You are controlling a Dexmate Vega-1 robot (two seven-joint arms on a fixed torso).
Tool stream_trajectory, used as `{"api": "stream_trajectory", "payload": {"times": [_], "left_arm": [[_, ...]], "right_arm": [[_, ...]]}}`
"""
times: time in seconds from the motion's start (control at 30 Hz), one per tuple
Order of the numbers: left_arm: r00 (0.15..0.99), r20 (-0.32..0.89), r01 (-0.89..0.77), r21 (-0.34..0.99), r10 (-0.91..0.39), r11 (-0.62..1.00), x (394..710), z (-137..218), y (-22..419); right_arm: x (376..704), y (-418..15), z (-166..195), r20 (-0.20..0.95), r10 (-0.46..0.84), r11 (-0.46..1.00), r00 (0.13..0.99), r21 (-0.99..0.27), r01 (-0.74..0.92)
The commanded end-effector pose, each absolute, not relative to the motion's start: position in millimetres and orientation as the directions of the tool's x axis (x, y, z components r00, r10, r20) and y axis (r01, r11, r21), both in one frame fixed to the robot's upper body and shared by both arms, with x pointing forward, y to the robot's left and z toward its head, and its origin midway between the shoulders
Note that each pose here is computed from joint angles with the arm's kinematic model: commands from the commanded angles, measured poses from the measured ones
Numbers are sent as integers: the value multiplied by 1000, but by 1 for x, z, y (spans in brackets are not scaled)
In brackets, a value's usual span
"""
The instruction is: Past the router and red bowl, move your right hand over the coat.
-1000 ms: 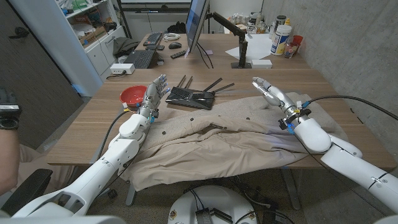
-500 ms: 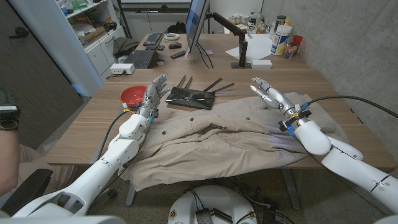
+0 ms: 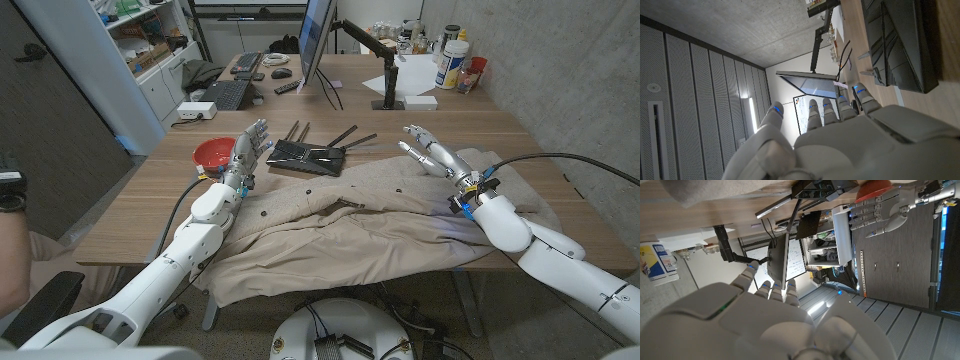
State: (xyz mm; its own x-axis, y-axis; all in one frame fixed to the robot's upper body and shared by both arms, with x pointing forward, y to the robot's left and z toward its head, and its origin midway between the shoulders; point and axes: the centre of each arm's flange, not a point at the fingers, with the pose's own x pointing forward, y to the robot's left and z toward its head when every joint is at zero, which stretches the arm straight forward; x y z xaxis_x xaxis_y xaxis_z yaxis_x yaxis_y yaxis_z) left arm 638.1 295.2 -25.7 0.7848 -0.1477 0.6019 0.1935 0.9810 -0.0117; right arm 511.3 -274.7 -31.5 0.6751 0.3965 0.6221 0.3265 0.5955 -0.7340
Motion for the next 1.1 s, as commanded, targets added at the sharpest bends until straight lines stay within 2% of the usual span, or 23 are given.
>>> {"api": "stream_trajectory", "payload": {"times": [0.03,1.1], "left_arm": [[786,600,192,-10,-148,981,638,-26,294],[781,607,194,-6,-150,981,637,-25,294]], "right_arm": [[504,-266,-33,612,439,551,658,-762,342],[488,-249,-35,575,499,424,648,-814,396]]}}
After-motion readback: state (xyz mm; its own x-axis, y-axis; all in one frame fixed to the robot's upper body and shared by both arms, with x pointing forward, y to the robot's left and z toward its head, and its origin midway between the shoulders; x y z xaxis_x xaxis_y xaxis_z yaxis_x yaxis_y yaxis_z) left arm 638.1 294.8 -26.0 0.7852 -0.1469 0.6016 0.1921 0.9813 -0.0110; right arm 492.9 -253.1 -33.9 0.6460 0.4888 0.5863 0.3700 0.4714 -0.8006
